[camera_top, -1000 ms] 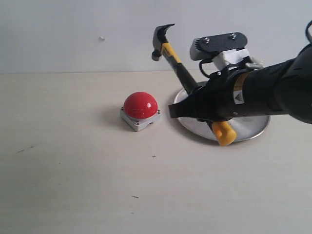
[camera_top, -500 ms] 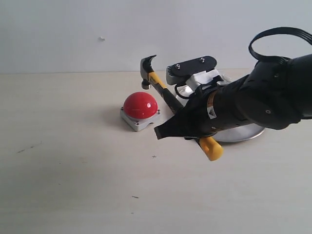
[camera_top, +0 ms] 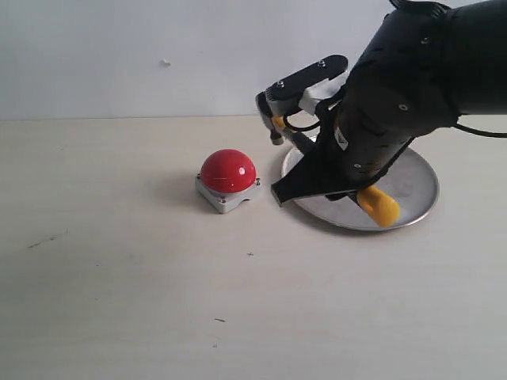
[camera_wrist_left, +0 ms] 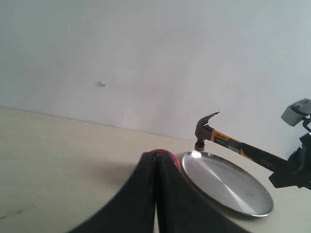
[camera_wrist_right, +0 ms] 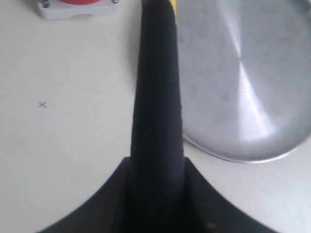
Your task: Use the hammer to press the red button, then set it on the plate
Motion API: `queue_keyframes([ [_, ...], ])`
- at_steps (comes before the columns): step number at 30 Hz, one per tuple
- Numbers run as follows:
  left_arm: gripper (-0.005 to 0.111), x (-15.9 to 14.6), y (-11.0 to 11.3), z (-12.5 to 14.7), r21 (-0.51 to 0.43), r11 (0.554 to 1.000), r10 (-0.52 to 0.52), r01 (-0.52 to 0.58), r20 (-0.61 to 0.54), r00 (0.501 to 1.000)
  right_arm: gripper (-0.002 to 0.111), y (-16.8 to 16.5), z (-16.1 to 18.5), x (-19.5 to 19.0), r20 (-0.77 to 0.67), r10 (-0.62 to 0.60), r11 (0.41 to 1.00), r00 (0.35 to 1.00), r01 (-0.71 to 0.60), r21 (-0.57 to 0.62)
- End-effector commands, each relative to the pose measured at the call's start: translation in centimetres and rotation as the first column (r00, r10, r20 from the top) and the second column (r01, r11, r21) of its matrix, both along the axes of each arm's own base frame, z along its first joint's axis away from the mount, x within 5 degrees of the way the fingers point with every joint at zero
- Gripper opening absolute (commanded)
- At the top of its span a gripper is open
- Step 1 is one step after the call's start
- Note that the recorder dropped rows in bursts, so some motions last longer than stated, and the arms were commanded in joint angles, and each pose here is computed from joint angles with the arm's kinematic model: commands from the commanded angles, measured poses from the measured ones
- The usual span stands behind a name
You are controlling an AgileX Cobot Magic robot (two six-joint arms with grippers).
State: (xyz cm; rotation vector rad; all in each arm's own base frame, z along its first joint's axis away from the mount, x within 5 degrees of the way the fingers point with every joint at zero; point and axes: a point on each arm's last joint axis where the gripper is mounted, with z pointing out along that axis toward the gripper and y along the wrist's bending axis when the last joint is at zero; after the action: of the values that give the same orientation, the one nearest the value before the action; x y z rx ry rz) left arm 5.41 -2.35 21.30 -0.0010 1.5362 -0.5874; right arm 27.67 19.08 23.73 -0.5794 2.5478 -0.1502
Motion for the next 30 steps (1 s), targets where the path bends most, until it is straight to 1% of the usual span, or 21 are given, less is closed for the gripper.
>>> queue_keyframes([
  [1, 0.0, 0.0, 0.0, -0.1, 0.007, 1.0, 0.001, -0.001, -0.004, 1.0, 0.0, 0.8, 1.1, 0.9, 0.141, -0.02, 0.989, 0.99, -0.001, 0.146],
  [4, 0.0, 0.0, 0.0, -0.1, 0.007, 1.0, 0.001, -0.001, -0.004, 1.0, 0.0, 2.2, 0.5, 0.5, 0.184, 0.041, 0.954, 0.982, -0.094, 0.284],
  [6, 0.0, 0.0, 0.0, -0.1, 0.007, 1.0, 0.001, -0.001, -0.004, 1.0, 0.0, 2.6, -0.1, 0.2, 0.205, 0.054, 0.924, 0.977, -0.127, 0.361],
  [12, 0.0, 0.0, 0.0, -0.1, 0.007, 1.0, 0.001, -0.001, -0.004, 1.0, 0.0, 3.1, -1.1, -0.4, 0.245, 0.102, 0.871, 0.964, -0.206, 0.447],
  [15, 0.0, 0.0, 0.0, -0.1, 0.007, 1.0, 0.001, -0.001, -0.004, 1.0, 0.0, 3.6, -1.4, -0.9, 0.279, 0.129, 0.817, 0.952, -0.261, 0.514],
  [17, 0.0, 0.0, 0.0, -0.1, 0.007, 1.0, 0.001, -0.001, -0.004, 1.0, 0.0, 3.6, -1.6, -1.1, 0.273, 0.117, 0.801, 0.955, -0.253, 0.542],
  [23, 0.0, 0.0, 0.0, -0.1, 0.007, 1.0, 0.001, -0.001, -0.004, 1.0, 0.0, 2.6, -1.2, -1.0, 0.274, 0.109, 0.834, 0.956, -0.238, 0.497],
  [30, 0.0, 0.0, 0.0, -0.1, 0.007, 1.0, 0.001, -0.001, -0.004, 1.0, 0.0, 1.9, 0.1, -1.2, 0.28, 0.073, 0.836, 0.957, -0.212, 0.506],
])
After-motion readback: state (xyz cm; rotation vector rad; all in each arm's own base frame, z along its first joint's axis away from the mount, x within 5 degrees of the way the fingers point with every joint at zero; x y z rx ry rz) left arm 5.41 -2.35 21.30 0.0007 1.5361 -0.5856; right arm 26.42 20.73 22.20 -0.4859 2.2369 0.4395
